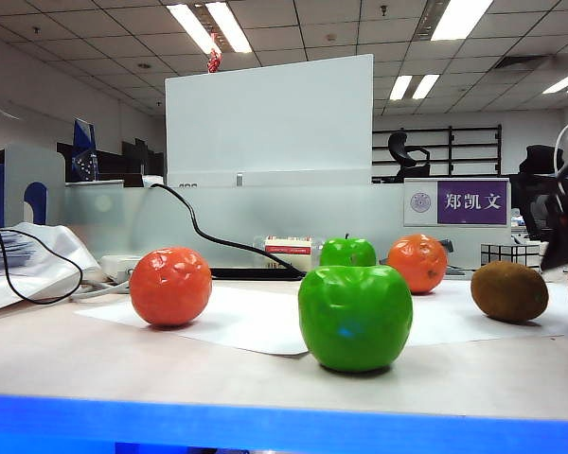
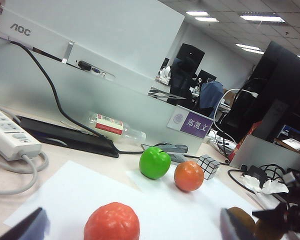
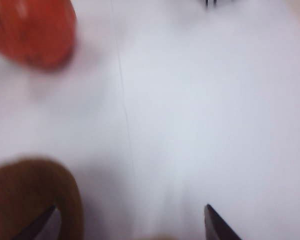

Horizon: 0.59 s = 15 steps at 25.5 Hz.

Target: Put the same fruits together.

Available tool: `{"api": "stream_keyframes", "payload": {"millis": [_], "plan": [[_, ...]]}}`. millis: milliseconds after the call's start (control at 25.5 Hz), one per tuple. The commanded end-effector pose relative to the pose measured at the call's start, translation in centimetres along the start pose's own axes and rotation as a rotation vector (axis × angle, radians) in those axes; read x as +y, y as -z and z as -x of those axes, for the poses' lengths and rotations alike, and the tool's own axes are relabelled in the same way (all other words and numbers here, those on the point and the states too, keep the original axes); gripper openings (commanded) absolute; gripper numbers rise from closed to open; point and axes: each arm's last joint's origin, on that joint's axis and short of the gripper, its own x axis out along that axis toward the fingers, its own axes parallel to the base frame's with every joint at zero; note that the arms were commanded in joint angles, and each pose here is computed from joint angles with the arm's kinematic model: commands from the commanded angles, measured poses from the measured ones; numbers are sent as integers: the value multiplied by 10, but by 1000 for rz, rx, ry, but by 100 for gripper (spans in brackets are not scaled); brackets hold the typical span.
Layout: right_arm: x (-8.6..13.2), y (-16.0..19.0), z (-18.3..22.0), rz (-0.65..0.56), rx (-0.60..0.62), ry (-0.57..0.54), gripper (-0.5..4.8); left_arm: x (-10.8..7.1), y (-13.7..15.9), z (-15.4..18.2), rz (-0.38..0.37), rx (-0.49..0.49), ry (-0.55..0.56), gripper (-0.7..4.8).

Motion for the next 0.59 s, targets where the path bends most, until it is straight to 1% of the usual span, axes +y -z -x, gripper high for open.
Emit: {"api": "stream_keyframes", "payload": {"millis": [39,78,196,431,587], "plan": [[3,-15,1,0,-108,-38,376,-1,-1,0,-10,-9,7,479],[3,-19,1,3,-117,-47,387,-1,-1,0,-10,-9,8,479],[6,-34,0,20,-154,-80,479,-1,-1,0,-10,-8,9,479],[25,-67,-6,154,-211,-136,479,0,0,0,-4,3,3,479],[38,-89,-19,187,-227,-171,479,0,1,0,-4,10,0,479]]}}
